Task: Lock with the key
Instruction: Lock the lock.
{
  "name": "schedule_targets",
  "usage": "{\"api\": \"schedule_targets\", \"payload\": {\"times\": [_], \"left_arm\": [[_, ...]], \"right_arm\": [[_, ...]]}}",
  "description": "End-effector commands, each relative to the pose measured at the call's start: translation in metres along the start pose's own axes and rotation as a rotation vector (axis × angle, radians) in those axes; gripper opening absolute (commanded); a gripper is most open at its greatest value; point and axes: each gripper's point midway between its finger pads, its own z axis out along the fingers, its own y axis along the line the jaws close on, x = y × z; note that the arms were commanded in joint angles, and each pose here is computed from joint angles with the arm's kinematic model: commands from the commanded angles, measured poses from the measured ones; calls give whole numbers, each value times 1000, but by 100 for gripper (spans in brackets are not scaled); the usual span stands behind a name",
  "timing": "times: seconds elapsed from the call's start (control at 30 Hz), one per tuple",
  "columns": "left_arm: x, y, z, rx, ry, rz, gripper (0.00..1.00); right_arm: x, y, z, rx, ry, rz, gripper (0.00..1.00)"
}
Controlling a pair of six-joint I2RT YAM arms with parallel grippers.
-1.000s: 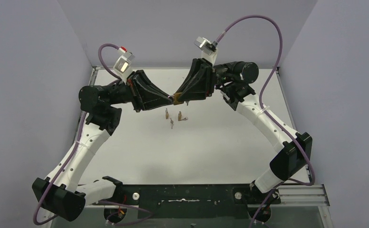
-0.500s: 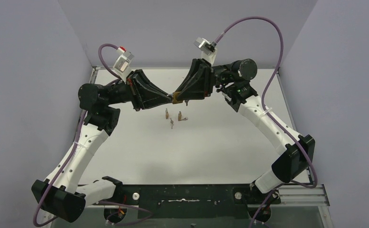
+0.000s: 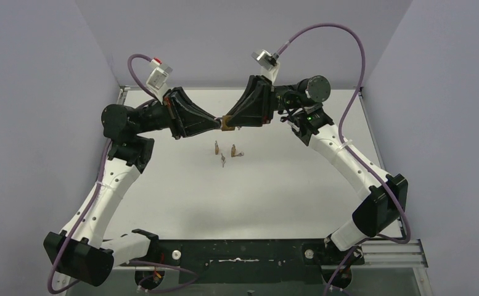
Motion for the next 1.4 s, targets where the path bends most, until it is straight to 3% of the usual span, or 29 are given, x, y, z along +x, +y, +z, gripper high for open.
{"api": "schedule_targets", "payload": {"times": [0.0,0.5,0.67,0.77,0.97,1.37], "left_arm": [[-5,20,19,-15,-67,-18,0],[-7,16,29,14,-45,-13,0],[-18,13,20,3,-65,4,0],[-27,10,14,-3,-80,20,0],[-50,-9,5,20,-107,57,0],[-53,-12,0,-63,-91,87,0]], "right_arm": [[-1,26,31,-75,-23,-22,0],[0,22,34,-91,-14,-7,0],[-10,22,13,-41,-40,-36,39],[-28,18,-7,30,-96,-71,50],[-62,5,-57,209,-254,-139,58],[-39,-1,-68,300,-234,-135,59]]}}
